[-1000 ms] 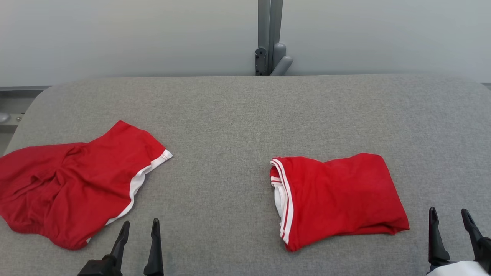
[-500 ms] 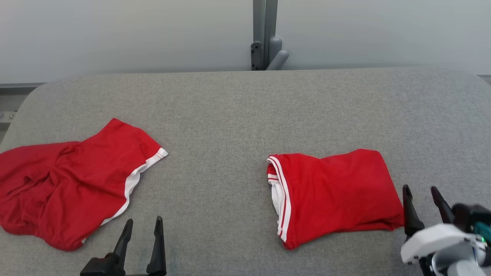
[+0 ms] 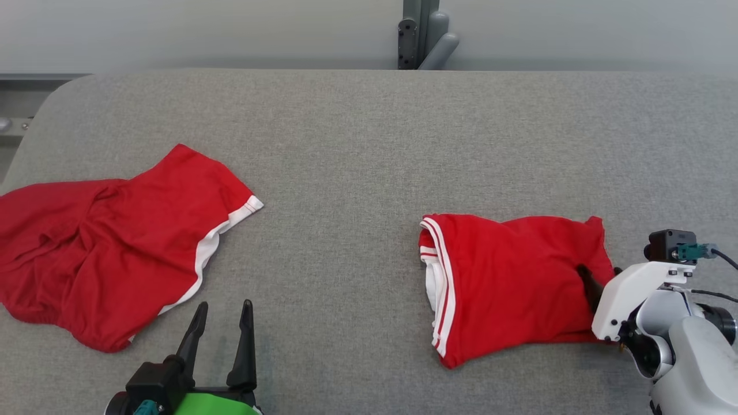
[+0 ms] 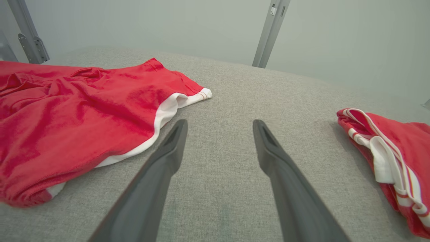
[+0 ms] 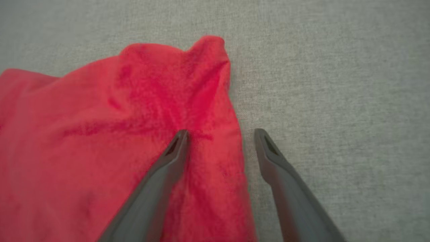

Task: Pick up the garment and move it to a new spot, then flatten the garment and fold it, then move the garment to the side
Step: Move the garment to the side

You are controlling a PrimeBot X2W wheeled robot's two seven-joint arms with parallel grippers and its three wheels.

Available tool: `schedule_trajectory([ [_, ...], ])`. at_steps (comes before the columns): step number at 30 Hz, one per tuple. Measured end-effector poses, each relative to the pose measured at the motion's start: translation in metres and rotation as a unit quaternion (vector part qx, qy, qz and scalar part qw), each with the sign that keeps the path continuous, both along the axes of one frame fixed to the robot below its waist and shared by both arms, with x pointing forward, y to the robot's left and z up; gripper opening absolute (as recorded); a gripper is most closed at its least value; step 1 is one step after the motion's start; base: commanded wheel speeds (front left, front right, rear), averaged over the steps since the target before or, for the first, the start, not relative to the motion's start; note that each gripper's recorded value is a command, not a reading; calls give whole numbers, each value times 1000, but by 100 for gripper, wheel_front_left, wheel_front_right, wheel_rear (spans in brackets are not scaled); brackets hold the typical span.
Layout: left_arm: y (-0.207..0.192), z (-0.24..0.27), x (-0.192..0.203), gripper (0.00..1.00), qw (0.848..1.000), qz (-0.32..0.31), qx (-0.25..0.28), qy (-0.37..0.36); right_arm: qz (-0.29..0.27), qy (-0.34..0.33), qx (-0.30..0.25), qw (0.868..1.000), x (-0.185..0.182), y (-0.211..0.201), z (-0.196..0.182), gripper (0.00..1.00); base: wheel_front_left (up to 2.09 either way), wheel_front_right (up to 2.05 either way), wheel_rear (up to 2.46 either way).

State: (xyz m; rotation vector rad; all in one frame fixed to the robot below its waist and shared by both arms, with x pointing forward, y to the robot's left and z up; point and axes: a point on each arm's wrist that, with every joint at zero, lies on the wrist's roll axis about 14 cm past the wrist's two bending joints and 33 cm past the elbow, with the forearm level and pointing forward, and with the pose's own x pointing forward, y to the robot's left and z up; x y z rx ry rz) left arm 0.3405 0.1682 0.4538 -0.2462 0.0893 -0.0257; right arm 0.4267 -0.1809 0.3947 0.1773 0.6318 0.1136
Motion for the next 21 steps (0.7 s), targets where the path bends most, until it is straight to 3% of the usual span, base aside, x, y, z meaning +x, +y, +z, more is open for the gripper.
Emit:
schedule_trajectory([
  [2,2,-1,0,100,1000,4,0,2,11,19,19,1000,-1,13,-7,100,0,0,0],
  [3,3,-1,1,100,1000,5,-1,2,16,23,27,999,-1,17,-8,67,0,0,0],
  [4,3,-1,2,100,1000,5,-1,2,20,25,33,999,1,20,-8,12,0,0,0],
  [5,3,-1,4,100,1000,5,0,2,23,25,39,999,4,22,-6,0,0,0,0],
  [10,0,3,22,100,1000,-2,2,-8,22,10,48,999,28,9,8,0,0,0,0],
  [16,-10,16,62,100,999,-27,15,-41,-53,-79,-34,995,97,-92,67,0,0,0,0],
  [21,-18,6,89,100,998,-43,19,-40,-116,-83,-83,986,122,-158,74,0,0,0,0],
])
